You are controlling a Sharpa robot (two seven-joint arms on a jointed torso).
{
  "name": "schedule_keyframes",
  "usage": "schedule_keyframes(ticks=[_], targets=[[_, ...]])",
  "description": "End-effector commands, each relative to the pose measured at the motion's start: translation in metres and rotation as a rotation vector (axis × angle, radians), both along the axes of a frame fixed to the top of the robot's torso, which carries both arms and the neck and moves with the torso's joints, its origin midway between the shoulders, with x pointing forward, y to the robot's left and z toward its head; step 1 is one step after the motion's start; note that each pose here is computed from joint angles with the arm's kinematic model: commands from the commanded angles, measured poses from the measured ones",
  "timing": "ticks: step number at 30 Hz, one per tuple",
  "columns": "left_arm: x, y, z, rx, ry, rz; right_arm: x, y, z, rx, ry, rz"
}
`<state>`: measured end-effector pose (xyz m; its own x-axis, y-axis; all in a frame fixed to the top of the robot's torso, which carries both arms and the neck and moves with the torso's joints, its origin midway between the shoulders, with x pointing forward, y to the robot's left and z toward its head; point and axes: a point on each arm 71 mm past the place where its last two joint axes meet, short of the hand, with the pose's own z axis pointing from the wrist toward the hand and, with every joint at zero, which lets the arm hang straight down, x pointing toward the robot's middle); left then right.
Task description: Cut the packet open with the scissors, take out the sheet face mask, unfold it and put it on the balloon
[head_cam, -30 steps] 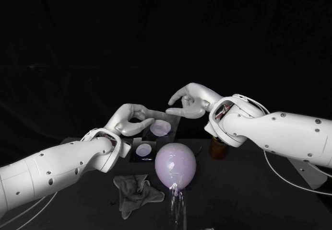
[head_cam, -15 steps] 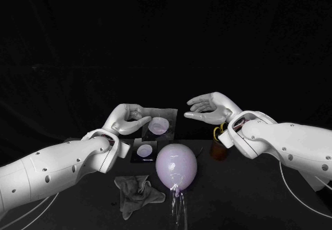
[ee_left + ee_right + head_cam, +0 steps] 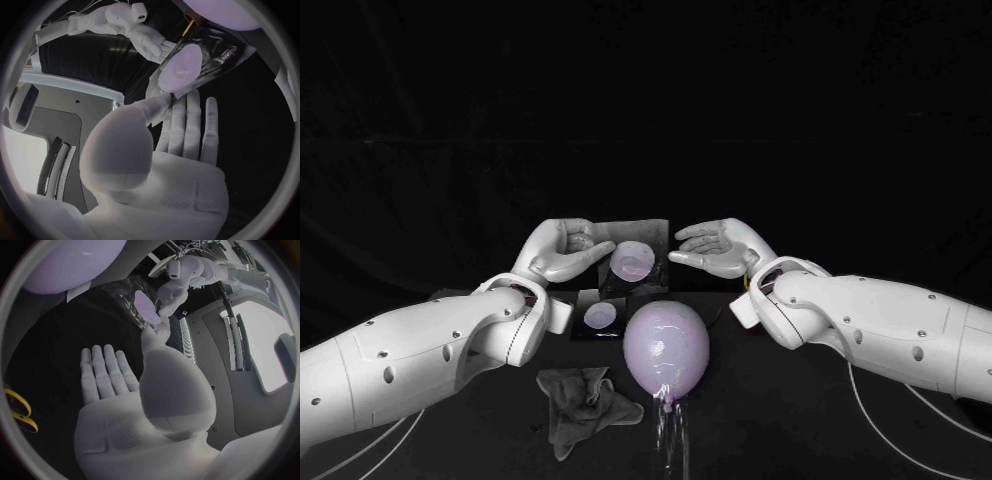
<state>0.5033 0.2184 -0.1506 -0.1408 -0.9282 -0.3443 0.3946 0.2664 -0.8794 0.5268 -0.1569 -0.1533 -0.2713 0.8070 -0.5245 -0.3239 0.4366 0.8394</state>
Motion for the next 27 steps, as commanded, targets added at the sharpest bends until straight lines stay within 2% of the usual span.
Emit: schedule_keyframes(ticks=[1, 7, 15, 22, 27], targets=[[-0.0006, -0.001, 0.0012, -0.078, 0.031, -0.004, 0.0, 0.007, -0.006, 0.046, 0.035, 0.028], [-0.0018, -0.003, 0.0016, -0.104, 0.038, 0.0, -0.006, 0.019, -0.015, 0.078, 0.079, 0.078], [-0.0011, -0.002, 0.0013, -0.127, 0.045, 0.021, -0.013, 0.025, -0.019, 0.128, 0.119, 0.123], [-0.0019, -0.004, 0.0008, -0.158, 0.065, 0.023, -0.014, 0.028, -0.021, 0.168, 0.142, 0.133], [-0.0039, -0.009, 0.0009, -0.18, 0.081, 0.01, -0.014, 0.031, -0.022, 0.214, 0.149, 0.115]])
